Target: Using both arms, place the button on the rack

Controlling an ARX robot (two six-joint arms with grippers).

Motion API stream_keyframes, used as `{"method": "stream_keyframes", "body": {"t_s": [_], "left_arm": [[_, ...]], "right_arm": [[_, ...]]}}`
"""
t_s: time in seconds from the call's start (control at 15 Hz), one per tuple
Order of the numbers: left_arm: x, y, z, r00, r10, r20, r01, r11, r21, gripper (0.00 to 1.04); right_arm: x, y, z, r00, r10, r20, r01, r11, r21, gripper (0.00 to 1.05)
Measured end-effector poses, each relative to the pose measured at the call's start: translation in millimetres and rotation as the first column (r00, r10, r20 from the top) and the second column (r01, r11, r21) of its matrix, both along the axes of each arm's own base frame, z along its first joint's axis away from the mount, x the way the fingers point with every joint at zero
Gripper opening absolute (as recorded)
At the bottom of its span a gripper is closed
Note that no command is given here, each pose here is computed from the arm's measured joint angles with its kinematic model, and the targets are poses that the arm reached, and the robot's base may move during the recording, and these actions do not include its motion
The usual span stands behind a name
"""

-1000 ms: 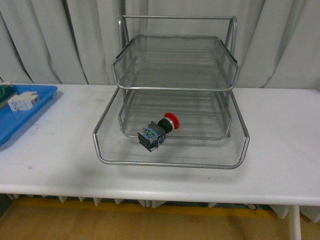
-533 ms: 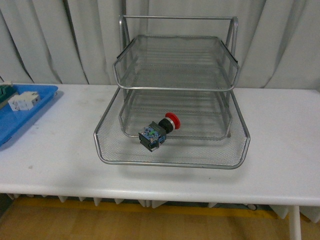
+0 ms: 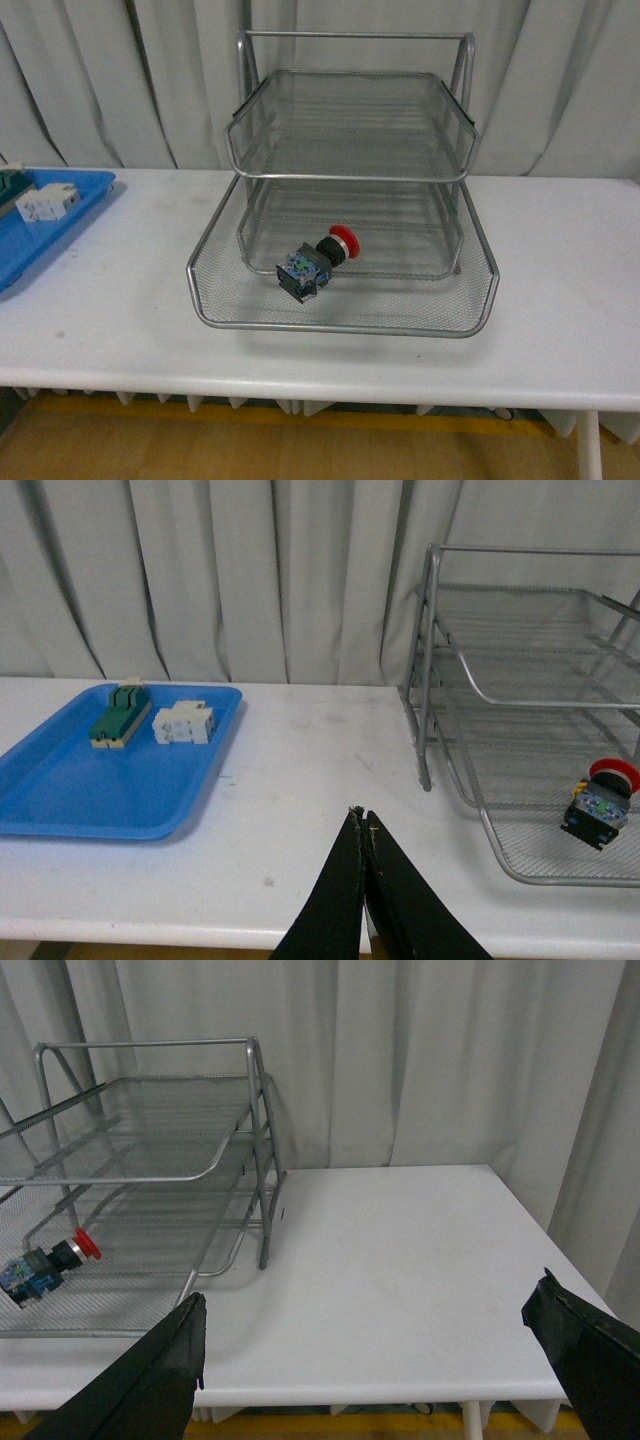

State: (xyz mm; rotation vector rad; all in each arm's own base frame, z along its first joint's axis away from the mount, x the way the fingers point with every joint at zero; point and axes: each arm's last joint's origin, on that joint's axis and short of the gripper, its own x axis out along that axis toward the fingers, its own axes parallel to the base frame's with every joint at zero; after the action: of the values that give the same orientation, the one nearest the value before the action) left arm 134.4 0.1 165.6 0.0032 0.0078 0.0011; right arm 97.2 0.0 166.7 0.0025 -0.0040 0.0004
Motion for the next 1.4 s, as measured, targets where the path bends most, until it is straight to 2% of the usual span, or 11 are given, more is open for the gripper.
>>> {"method": "stream_keyframes", "body": {"t_s": [0.8, 0.93, 1.0, 1.13, 1.2, 1.4], "left_arm": [[-26, 0, 3, 1.000, 0.000, 0.017, 0.000, 1.000, 0.000, 0.02], [-36, 0, -2, 1.000, -0.001, -0.023, 0.001, 1.000, 0.000, 0.02], [-37, 0, 4, 1.000, 0.002, 0.024, -0.002, 1.000, 0.000, 0.02], [-37, 0, 0, 1.000, 0.000, 0.008, 0.000, 1.000, 0.000, 0.02], [-37, 0, 0, 1.000, -0.001, 0.003, 0.001, 1.000, -0.001, 0.12], [-37, 0, 0, 1.000, 0.000, 0.005, 0.000, 1.000, -0.001, 0.56]], "right_arm": [[0, 0, 0, 1.000, 0.000, 0.000, 0.000, 1.000, 0.000, 0.98], [0, 0, 0, 1.000, 0.000, 0.000, 0.000, 1.000, 0.000, 0.98], [0, 0, 0, 1.000, 0.000, 0.000, 0.000, 1.000, 0.000, 0.98], [0, 0, 0, 1.000, 0.000, 0.000, 0.000, 1.000, 0.000, 0.98], [0, 0, 0, 1.000, 0.000, 0.000, 0.000, 1.000, 0.000, 0.98], [0, 0, 0, 1.000, 0.000, 0.000, 0.000, 1.000, 0.000, 0.98]]}}
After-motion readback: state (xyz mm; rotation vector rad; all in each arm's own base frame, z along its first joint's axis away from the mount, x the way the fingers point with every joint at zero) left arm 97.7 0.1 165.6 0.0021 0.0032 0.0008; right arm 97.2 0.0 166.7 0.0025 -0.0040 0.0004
